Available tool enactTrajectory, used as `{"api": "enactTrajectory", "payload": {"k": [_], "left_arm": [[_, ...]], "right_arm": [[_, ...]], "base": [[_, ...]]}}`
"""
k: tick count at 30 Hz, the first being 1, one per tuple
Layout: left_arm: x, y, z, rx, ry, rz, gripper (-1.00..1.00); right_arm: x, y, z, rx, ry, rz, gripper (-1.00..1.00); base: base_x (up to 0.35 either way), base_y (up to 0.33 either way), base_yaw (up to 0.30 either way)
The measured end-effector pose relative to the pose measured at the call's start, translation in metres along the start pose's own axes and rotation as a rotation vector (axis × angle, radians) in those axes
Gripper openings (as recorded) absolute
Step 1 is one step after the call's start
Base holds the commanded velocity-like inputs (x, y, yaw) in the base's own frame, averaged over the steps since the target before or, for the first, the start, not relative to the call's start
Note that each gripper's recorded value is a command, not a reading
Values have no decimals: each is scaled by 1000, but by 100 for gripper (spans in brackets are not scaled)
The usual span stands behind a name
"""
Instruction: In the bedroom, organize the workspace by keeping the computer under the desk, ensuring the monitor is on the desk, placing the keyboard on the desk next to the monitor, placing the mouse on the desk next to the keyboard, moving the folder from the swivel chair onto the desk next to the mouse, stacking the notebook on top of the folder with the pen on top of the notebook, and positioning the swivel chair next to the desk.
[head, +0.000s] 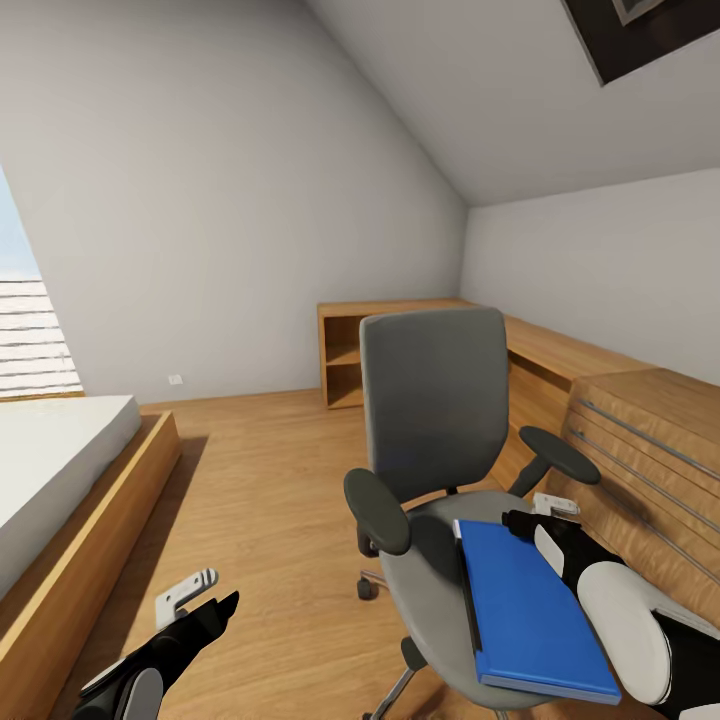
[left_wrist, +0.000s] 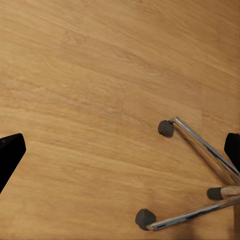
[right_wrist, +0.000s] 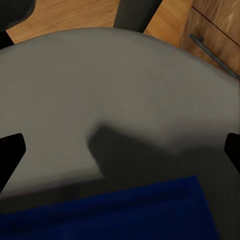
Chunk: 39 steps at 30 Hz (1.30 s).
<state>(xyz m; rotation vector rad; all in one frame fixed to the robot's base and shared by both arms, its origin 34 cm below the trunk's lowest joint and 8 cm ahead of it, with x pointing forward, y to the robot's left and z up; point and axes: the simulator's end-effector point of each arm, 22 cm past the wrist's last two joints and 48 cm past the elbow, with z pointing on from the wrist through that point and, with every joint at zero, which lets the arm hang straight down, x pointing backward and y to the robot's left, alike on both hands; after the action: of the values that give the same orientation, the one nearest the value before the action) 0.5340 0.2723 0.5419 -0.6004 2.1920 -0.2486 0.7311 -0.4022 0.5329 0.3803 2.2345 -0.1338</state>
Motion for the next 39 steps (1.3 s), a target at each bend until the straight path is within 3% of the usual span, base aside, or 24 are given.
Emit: {"api": "enactTrajectory", "payload": {"k": [39], "left_arm": [[0, 0, 0, 1, 1, -1, 100]], "right_arm": [[1, 0, 0, 0, 2, 1, 100]], "base": [[-43, 0, 0]]}}
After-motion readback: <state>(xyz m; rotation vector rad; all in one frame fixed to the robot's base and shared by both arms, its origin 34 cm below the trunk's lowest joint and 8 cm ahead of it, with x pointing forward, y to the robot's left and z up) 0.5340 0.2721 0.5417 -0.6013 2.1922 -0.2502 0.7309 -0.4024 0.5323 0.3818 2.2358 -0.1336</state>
